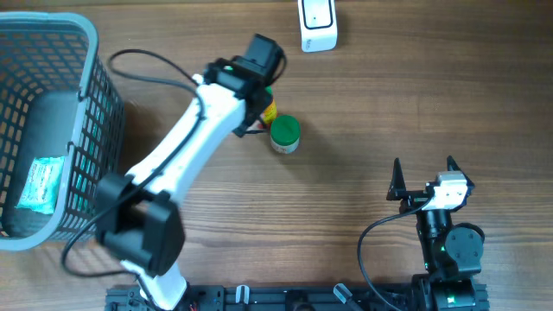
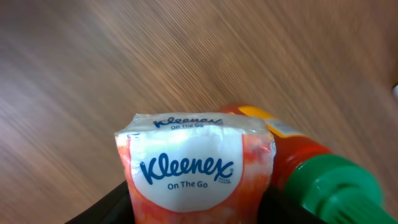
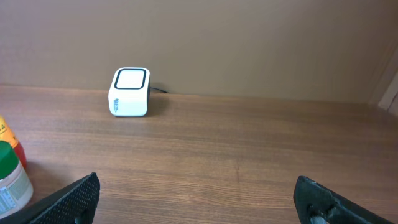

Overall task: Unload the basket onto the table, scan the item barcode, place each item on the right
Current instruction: 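Carry the Kleenex pack to the scanner window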

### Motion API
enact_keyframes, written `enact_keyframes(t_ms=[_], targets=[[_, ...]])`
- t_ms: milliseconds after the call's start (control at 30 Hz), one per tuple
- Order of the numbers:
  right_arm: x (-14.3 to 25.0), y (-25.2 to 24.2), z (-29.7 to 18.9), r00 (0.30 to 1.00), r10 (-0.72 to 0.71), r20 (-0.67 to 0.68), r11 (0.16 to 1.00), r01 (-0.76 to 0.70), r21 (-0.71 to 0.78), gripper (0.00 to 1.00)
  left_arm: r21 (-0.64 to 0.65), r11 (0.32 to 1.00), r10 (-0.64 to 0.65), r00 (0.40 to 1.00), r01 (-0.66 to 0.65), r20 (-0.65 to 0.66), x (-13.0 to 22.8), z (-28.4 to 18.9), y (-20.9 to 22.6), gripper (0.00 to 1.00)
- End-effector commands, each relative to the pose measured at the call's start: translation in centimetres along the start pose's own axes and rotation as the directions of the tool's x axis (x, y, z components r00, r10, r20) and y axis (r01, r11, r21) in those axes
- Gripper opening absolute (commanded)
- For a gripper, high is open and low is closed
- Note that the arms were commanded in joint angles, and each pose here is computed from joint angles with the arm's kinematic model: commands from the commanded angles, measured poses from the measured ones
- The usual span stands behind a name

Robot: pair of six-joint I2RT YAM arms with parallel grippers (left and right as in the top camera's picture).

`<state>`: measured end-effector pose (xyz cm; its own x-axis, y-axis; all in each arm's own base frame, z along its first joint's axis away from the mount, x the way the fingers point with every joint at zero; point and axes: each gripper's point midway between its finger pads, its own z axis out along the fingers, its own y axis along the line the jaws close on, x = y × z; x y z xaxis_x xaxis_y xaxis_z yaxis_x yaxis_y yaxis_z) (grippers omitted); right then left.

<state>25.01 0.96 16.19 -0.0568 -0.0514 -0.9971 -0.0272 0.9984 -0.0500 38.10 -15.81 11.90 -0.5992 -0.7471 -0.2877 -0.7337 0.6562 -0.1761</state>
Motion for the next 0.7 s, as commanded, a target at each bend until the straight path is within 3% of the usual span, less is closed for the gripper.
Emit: enact_keyframes(t_ms=[0,233,467,533,667], targets=[[-0.1,0.2,0.0,1.0,-0.005,0.003,1.0,0.005,-0.012,1.0,-0.022,0.999,0.038,0.999,-0.039,-0.036,2.3,3.0,-0.9,0.55],[-0.1,0.2,0.0,1.0,-0.004,0.003,1.0,0.004,-0.012,1.0,-0.051,0.997,0.058,0.997,-0.06,-0.054,3.8,6.3,-1.3,0.55],[-0.1,0.2,0.0,1.0,-0.004,0.003,1.0,0.004,-0.012,1.0,-0.03,0.998,0.053,0.997,-0.055,-0.049,3.7,6.5,-1.8,0.63],[-0.1,0.2,0.0,1.0,-0.004,0.003,1.0,0.004,-0.012,1.0,-0.033,0.998,0.056,0.997,-0.057,-0.05,3.8,6.5,-1.8,0.75],[-0.1,0.2,0.0,1.0,-0.005,0.003,1.0,0.005,-0.012,1.0,-0.062,0.996,0.061,0.997,-0.064,-0.056,3.9,6.5,-1.0,0.89]])
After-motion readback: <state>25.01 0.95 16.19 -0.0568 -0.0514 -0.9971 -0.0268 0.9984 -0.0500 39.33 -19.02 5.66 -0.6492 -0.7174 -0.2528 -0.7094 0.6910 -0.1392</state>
